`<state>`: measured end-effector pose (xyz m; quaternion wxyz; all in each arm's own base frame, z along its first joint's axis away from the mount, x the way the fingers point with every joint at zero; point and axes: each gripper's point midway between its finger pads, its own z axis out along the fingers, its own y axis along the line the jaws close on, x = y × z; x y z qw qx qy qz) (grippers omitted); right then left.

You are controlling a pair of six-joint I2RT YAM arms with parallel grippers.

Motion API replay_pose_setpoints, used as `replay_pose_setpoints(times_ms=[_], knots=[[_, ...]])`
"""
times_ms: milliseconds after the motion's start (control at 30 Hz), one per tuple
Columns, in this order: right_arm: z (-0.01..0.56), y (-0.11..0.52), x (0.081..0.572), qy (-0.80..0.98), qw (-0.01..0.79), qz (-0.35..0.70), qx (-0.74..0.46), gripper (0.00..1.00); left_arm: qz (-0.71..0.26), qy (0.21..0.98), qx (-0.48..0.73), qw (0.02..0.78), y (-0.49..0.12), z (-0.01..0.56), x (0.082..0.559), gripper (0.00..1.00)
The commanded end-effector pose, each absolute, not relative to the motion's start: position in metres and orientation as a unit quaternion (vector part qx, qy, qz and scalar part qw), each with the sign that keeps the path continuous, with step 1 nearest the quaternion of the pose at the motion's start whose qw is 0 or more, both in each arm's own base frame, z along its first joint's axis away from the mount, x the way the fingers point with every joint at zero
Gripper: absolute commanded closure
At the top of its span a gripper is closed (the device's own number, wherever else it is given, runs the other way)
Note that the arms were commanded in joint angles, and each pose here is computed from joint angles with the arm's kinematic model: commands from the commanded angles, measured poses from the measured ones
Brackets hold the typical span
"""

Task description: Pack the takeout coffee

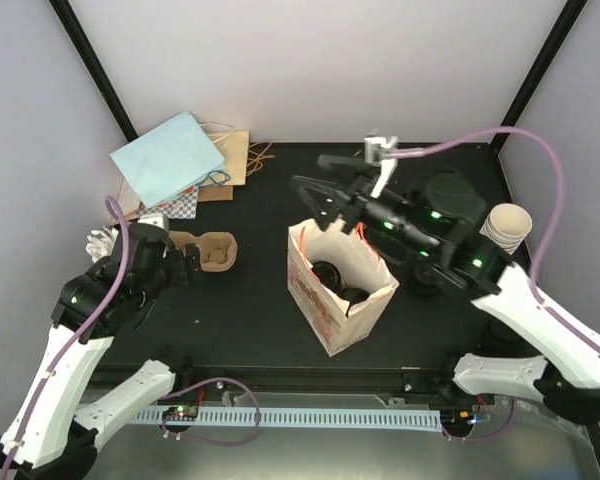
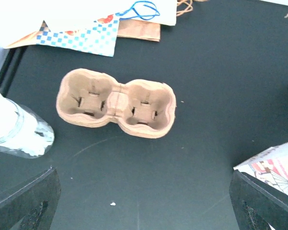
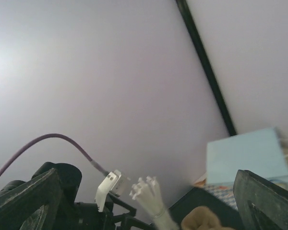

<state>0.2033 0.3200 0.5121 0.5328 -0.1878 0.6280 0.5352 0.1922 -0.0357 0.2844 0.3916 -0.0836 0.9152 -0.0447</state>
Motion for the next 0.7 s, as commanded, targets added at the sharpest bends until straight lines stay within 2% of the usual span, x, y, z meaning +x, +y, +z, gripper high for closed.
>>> replay_pose_setpoints(times_ms=[0, 133, 333, 667], knots=[[0.538, 0.254, 0.192, 0.604, 0.636, 0.444, -0.183, 0.00, -0.009, 0.909, -0.096, 0.406, -0.018, 0.295, 0.194, 0.01], [0.509, 0.212, 0.191, 0.637, 0.650, 0.389, -0.145, 0.00, 0.035, 0.897, -0.131, 0.420, 0.005, 0.304, 0.200, 0.07], [0.443, 0.170, 0.183, 0.687, 0.632, 0.341, -0.112, 0.00, 0.092, 0.876, -0.189, 0.435, 0.042, 0.311, 0.214, 0.30], [0.404, 0.152, 0.168, 0.713, 0.603, 0.340, -0.112, 0.00, 0.141, 0.872, -0.277, 0.378, 0.089, 0.286, 0.248, 0.39]])
